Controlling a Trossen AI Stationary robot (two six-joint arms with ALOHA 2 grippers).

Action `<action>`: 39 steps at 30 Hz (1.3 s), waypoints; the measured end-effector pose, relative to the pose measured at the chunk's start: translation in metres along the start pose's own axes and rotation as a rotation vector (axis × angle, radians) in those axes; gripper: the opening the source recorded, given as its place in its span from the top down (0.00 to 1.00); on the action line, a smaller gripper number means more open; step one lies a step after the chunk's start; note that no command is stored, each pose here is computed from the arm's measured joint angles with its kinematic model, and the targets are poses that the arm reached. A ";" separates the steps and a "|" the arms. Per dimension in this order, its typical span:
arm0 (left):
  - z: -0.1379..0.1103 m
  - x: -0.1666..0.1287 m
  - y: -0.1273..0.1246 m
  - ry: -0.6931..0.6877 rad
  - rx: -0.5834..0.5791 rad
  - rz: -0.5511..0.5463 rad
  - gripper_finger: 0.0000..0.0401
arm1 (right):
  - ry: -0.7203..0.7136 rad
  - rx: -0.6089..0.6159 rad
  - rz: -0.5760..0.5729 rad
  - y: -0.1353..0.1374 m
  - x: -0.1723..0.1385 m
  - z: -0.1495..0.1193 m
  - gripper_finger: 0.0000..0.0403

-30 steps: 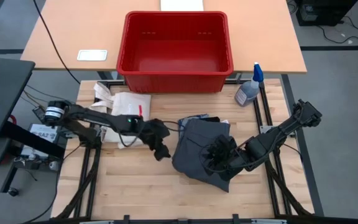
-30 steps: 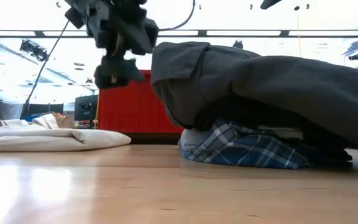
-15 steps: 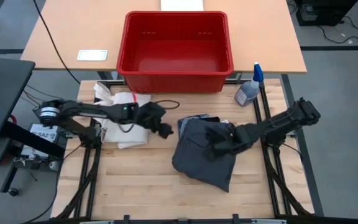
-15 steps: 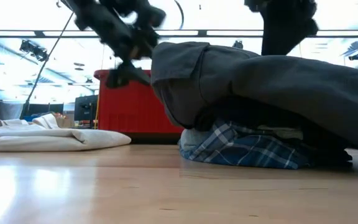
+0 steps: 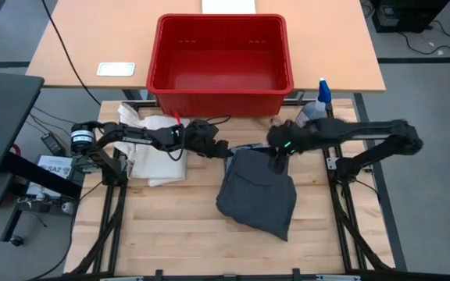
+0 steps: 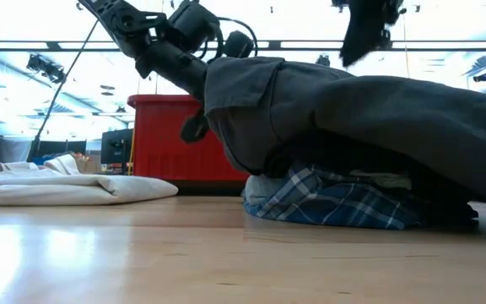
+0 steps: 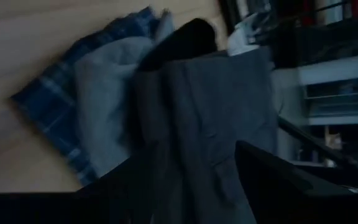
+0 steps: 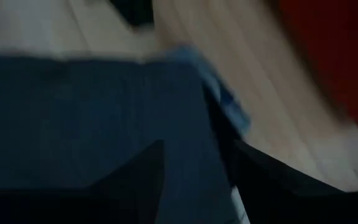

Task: Sort clothes
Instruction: Put the stacked clothes into the red bin

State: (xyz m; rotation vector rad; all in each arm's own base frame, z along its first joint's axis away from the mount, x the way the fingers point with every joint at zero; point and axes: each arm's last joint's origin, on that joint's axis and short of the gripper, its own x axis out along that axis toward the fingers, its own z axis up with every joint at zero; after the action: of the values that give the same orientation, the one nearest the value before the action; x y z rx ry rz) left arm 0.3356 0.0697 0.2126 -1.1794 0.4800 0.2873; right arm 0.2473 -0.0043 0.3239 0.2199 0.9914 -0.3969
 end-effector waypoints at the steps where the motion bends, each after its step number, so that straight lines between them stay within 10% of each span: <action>1: 0.001 0.000 -0.002 -0.005 0.005 -0.017 0.47 | -0.052 0.000 0.024 -0.007 -0.011 0.001 0.52; 8: 0.001 -0.004 0.000 0.082 0.049 -0.038 0.47 | -0.368 0.181 0.083 -0.043 -0.060 -0.011 0.52; 19: 0.012 -0.011 0.027 0.111 0.094 0.148 0.47 | -0.120 0.555 0.313 -0.040 0.012 -0.070 0.45; 39: -0.050 0.039 0.017 0.139 -0.242 0.150 0.26 | -0.072 0.323 0.381 -0.036 0.042 -0.070 0.22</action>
State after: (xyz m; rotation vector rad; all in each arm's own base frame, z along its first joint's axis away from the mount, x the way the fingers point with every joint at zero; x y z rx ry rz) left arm 0.3513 0.0277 0.1646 -1.4075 0.6709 0.4029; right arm 0.1990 -0.0210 0.2507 0.6710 0.7888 -0.2109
